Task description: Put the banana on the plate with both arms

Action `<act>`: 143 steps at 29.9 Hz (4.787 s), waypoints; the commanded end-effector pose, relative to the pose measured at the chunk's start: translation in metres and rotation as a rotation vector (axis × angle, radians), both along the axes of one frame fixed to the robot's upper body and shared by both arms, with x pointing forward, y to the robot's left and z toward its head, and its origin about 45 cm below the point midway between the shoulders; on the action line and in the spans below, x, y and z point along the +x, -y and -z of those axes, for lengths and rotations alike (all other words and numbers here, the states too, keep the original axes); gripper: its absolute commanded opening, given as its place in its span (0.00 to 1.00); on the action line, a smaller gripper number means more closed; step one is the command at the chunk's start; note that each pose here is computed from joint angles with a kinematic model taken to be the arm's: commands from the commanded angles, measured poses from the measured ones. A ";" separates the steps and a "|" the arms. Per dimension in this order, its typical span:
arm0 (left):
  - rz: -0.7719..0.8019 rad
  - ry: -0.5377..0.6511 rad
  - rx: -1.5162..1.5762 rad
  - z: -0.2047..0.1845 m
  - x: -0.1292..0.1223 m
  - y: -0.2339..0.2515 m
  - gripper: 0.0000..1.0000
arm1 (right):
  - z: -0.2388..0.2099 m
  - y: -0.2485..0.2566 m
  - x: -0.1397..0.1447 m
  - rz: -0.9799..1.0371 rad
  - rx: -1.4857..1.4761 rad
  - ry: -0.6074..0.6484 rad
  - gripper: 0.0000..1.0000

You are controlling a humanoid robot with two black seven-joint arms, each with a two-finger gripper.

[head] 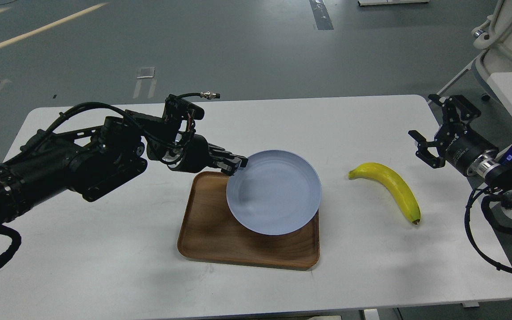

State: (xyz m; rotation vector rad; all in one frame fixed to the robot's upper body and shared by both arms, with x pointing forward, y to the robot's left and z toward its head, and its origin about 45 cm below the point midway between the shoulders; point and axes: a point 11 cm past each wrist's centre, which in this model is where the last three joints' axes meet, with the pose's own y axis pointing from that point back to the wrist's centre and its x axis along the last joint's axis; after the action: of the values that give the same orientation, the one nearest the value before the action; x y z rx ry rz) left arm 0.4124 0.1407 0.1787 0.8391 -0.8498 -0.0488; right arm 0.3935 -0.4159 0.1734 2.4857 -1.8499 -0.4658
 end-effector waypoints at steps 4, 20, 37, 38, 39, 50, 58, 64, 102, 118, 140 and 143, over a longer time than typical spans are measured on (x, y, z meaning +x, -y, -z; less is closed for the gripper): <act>0.031 -0.030 0.058 0.021 -0.010 0.004 0.00 | -0.002 0.000 0.001 -0.001 0.000 0.004 1.00; 0.025 -0.039 0.046 0.030 -0.010 0.021 1.00 | -0.001 0.000 0.001 0.001 -0.001 0.002 1.00; -0.901 -0.331 -1.203 -0.105 0.074 -0.133 1.00 | 0.001 0.003 -0.003 0.004 -0.003 -0.006 1.00; -0.931 -0.346 -1.236 -0.103 0.071 -0.146 1.00 | 0.002 0.003 -0.003 0.004 -0.003 -0.007 1.00; -0.959 -0.389 -1.289 -0.098 0.064 -0.168 1.00 | 0.002 0.003 -0.003 0.003 -0.004 -0.007 1.00; -1.194 -0.434 -1.557 -0.036 0.020 -0.243 1.00 | -0.017 0.020 -0.009 -0.291 -0.479 -0.033 1.00; -1.179 -0.459 -1.565 -0.033 0.021 -0.231 1.00 | -0.058 0.006 0.007 -0.669 -1.021 0.020 1.00; -1.171 -0.463 -1.557 -0.033 0.021 -0.228 1.00 | -0.024 -0.025 -0.003 -1.015 -1.286 -0.040 1.00; -1.165 -0.469 -1.563 -0.034 0.022 -0.226 1.00 | -0.063 -0.115 0.034 -1.269 -1.492 0.127 0.00; -1.160 -0.465 -1.563 -0.037 0.023 -0.225 1.00 | -0.015 -0.282 0.009 -1.597 -1.390 0.278 0.00; -1.157 -0.460 -1.562 -0.038 0.024 -0.226 1.00 | -0.084 -0.251 0.051 -1.188 -1.070 0.311 1.00; -1.159 -0.461 -1.561 -0.038 0.024 -0.227 1.00 | -0.114 -0.208 0.069 -0.941 -0.868 0.303 1.00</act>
State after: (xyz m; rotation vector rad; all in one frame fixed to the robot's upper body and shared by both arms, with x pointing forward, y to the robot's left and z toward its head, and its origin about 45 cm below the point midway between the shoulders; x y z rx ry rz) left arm 0.4368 0.3670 0.2180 -0.3010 0.2587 1.2385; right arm 0.4462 -0.1698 0.2590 2.2512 -0.1725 0.7322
